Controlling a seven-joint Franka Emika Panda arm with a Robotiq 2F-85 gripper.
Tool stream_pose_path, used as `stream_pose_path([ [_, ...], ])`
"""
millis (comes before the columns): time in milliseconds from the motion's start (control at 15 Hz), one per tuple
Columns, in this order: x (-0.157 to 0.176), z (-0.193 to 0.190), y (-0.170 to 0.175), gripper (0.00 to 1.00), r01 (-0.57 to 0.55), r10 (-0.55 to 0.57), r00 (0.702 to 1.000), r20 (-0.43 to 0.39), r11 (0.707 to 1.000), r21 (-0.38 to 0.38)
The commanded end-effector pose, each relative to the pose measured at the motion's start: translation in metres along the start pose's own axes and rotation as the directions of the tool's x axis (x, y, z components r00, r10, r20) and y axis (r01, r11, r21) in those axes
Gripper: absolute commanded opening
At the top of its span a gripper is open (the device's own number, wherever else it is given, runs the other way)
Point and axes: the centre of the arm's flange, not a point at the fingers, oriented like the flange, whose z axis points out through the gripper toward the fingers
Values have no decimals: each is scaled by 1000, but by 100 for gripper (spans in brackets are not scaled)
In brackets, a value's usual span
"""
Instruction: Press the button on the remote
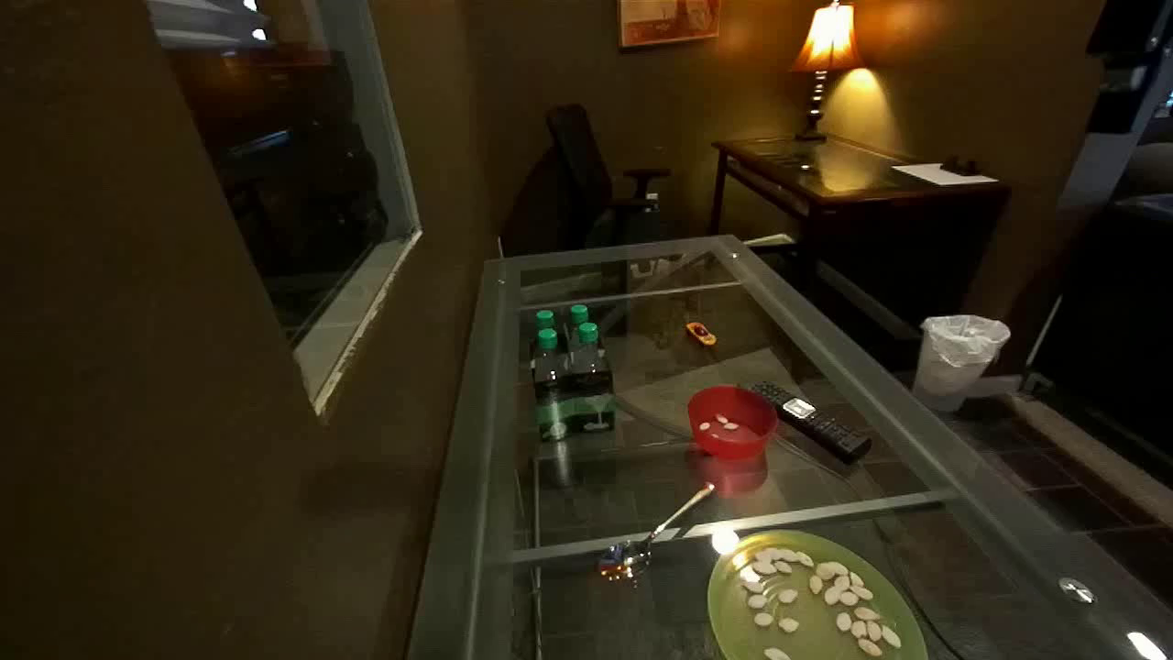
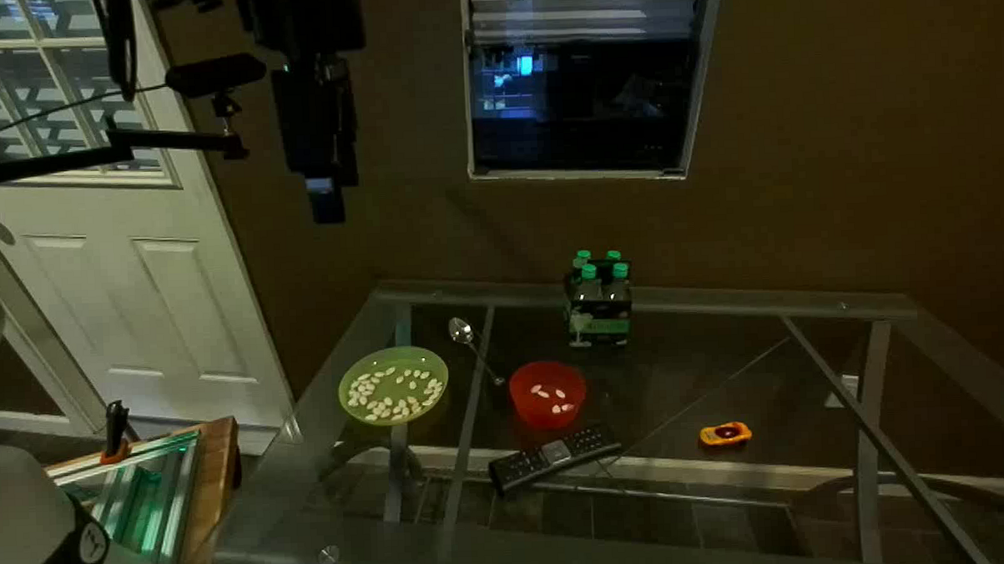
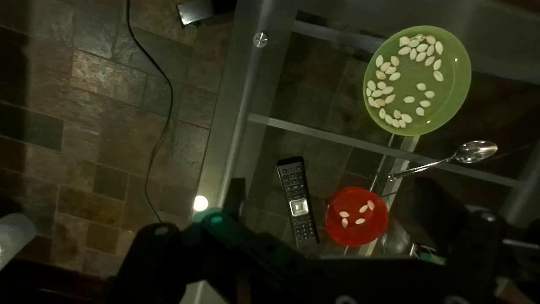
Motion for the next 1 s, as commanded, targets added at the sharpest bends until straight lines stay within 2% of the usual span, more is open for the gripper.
stream_pose_path([
  [0, 0, 0, 0, 100, 0, 0, 1000, 0, 1000, 0],
  [200, 0, 0, 0, 100, 0, 0, 1000, 0, 1000, 0],
  [400, 27, 32, 2, 100, -24, 23, 998, -62, 1000, -9],
  [467, 37, 47, 4, 100, -39, 39, 995, -96, 999, 8],
  [600, 56, 81, 10, 100, -54, 58, 992, -110, 998, 33],
  [667, 62, 100, 13, 75, -59, 64, 994, -84, 997, 55],
  [733, 69, 121, 18, 74, -85, 87, 993, -75, 996, 39],
  [933, 82, 178, 27, 53, -162, 163, 987, -15, 985, 59],
])
